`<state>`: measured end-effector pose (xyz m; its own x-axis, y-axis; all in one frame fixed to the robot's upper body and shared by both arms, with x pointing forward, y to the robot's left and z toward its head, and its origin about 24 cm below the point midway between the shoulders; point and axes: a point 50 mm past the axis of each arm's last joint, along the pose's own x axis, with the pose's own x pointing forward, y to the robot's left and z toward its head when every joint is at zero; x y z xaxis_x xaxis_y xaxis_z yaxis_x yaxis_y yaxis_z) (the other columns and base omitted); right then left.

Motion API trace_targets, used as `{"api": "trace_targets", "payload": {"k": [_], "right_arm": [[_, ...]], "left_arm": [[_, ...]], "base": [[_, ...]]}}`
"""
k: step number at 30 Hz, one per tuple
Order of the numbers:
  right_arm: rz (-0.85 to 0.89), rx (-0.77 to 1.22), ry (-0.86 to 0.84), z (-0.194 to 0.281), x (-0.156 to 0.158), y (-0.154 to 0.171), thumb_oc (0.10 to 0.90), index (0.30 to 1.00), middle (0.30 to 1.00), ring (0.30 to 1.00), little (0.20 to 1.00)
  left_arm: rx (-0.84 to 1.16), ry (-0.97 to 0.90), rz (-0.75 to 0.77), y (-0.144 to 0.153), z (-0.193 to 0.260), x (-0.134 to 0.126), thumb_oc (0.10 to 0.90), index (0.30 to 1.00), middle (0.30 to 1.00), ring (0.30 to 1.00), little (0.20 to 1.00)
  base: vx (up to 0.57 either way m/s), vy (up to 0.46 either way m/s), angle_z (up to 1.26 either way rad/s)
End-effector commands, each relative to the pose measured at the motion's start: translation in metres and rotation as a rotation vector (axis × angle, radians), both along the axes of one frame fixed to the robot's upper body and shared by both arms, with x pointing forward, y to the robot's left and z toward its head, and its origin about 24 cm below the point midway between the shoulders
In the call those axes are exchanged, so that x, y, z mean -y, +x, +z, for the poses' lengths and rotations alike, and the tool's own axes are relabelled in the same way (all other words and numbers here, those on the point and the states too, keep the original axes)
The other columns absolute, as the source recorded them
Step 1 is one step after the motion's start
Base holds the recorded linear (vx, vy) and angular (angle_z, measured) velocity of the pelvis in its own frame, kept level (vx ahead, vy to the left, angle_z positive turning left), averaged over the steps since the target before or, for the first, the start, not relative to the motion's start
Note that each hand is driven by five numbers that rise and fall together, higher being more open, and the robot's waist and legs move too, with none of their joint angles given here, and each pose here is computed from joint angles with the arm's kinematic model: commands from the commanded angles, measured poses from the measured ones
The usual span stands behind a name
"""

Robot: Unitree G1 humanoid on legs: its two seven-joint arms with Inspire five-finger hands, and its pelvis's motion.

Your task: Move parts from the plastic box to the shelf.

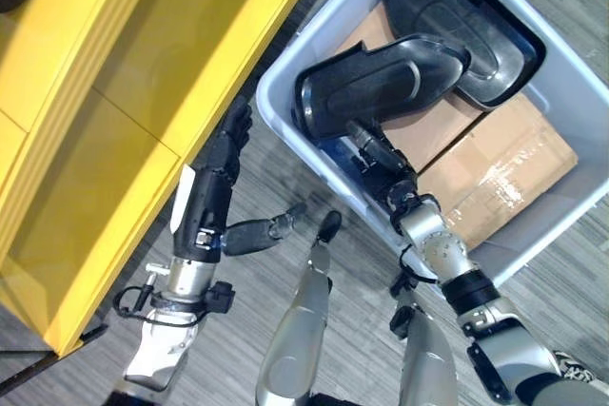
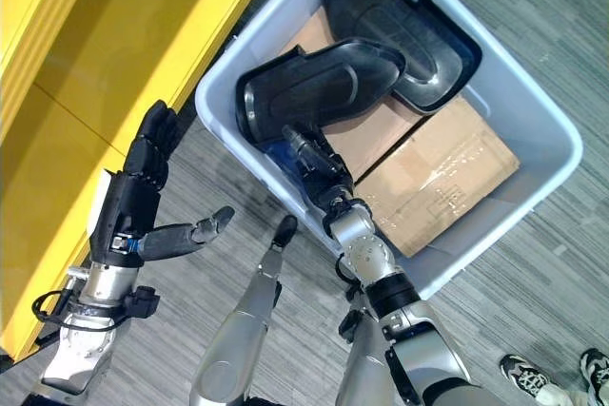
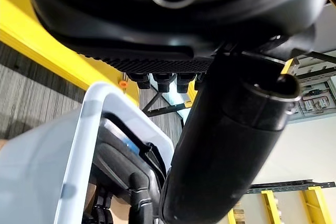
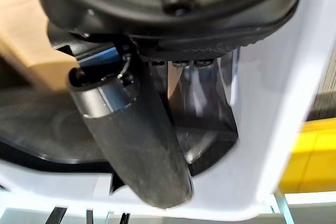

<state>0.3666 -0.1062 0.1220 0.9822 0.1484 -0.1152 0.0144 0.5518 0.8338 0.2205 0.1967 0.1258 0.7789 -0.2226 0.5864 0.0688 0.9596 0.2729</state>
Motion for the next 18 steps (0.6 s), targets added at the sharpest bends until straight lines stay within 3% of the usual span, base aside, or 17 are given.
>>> {"api": "trace_targets", "payload": {"k": [1,7,8,10,18], "right_arm": [[-0.028,0.062,0.108,0.032,-0.014,0.008,0.900,1.000,1.000,1.000,1.000],[-0.157,0.172,0.081,0.056,0.012,0.023,0.900,1.000,1.000,1.000,1.000],[-0.178,0.179,0.067,0.059,0.016,0.025,0.784,0.838,0.838,0.838,0.838],[-0.213,0.182,0.049,0.063,0.022,0.028,0.400,0.300,0.300,0.300,0.300],[-0.383,0.289,-0.141,0.083,0.080,0.037,0.400,0.300,0.300,0.300,0.300]], "left_arm": [[0.223,-0.065,-0.155,-0.014,0.036,0.016,0.900,1.000,1.000,1.000,1.000],[0.195,-0.080,-0.171,-0.009,0.035,0.016,0.900,1.000,1.000,1.000,1.000],[0.192,-0.081,-0.175,-0.009,0.035,0.016,0.900,1.000,1.000,1.000,1.000],[0.189,-0.082,-0.179,-0.008,0.034,0.017,0.900,1.000,1.000,1.000,1.000],[0.178,-0.083,-0.217,-0.008,0.036,0.016,0.900,1.000,1.000,1.000,1.000]], "base": [[0.01,0.036,0.14],[0.01,0.036,0.06],[0.00,0.031,0.00],[0.00,0.017,0.00],[0.00,0.010,0.06]]}}
